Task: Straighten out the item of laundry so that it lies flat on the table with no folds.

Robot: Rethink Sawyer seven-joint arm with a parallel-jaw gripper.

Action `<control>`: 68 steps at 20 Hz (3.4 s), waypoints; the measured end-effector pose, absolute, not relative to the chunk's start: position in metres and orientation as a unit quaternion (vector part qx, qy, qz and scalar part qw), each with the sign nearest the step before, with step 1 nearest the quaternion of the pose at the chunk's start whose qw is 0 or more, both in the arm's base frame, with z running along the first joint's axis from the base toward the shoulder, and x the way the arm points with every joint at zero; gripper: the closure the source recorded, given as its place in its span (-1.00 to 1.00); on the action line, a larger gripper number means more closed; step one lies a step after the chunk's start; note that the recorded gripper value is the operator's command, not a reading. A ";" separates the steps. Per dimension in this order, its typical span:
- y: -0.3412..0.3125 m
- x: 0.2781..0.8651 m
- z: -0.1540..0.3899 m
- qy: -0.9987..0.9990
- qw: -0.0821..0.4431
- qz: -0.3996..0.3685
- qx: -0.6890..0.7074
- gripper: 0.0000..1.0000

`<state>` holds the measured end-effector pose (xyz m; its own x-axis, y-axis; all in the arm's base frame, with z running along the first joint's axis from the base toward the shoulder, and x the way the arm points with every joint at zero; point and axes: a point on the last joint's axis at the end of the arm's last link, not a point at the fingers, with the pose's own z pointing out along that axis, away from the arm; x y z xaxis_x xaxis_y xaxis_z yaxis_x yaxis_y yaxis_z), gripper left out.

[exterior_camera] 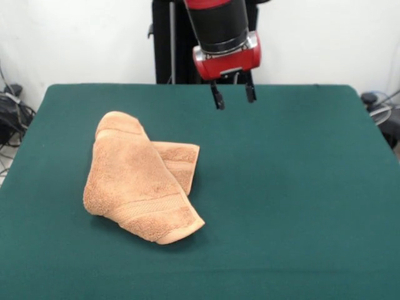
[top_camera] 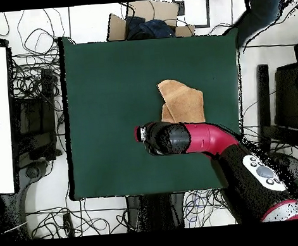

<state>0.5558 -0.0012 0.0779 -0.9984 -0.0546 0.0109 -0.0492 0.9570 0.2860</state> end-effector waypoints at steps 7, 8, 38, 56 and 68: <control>-0.004 0.559 0.083 -0.990 0.004 -0.139 0.027 -1.00; -0.004 0.559 0.083 -0.990 0.003 -0.139 0.027 -1.00; -0.037 0.549 0.030 -0.996 -0.010 -0.079 0.049 -1.00; -0.043 0.530 0.009 -0.998 -0.012 -0.053 0.042 -1.00; -0.046 0.516 -0.028 -0.997 -0.048 -0.053 0.023 -1.00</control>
<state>0.5163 -0.0464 -0.0277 -0.9943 -0.0409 -0.0982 -0.0510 0.9934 0.1031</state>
